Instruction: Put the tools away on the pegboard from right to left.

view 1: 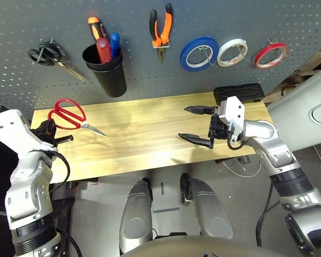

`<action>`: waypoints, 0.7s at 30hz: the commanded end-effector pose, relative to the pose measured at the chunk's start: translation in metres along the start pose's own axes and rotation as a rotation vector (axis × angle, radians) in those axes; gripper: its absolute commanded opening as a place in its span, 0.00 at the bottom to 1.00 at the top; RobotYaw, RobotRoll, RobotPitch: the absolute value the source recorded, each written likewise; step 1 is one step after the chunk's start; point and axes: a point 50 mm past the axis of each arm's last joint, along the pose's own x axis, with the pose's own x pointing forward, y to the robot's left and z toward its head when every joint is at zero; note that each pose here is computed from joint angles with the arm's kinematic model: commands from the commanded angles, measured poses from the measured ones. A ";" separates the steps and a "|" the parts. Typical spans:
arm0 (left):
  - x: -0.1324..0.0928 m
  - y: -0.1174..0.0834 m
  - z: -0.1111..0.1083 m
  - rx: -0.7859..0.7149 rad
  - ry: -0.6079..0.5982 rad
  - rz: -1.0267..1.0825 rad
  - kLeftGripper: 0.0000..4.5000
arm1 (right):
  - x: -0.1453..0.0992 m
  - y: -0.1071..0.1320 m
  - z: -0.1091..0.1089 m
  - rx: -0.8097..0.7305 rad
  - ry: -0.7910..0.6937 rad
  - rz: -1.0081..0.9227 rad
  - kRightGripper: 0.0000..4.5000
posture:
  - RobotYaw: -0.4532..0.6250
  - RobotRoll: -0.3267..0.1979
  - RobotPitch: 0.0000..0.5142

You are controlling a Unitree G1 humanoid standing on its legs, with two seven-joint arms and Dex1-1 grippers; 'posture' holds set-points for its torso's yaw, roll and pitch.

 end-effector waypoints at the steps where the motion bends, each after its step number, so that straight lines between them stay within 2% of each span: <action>1: -0.001 0.003 0.016 -0.011 -0.093 -0.014 0.00 | -0.008 -0.005 0.002 0.014 -0.045 -0.017 1.00 | 0.55 0.62 0.22; 5: 0.000 0.005 0.027 -0.008 -0.162 -0.027 0.00 | -0.015 -0.010 0.016 0.012 -0.123 -0.034 1.00 | 0.54 0.62 0.20; 12: 0.002 0.011 0.046 -0.012 -0.273 -0.090 0.00 | -0.038 -0.022 0.061 0.052 -0.294 -0.081 1.00 | 0.52 0.62 0.18; 21: 0.013 0.013 0.052 -0.005 -0.305 -0.126 0.00 | -0.051 -0.026 0.069 0.076 -0.286 -0.068 1.00 | 0.49 0.62 0.16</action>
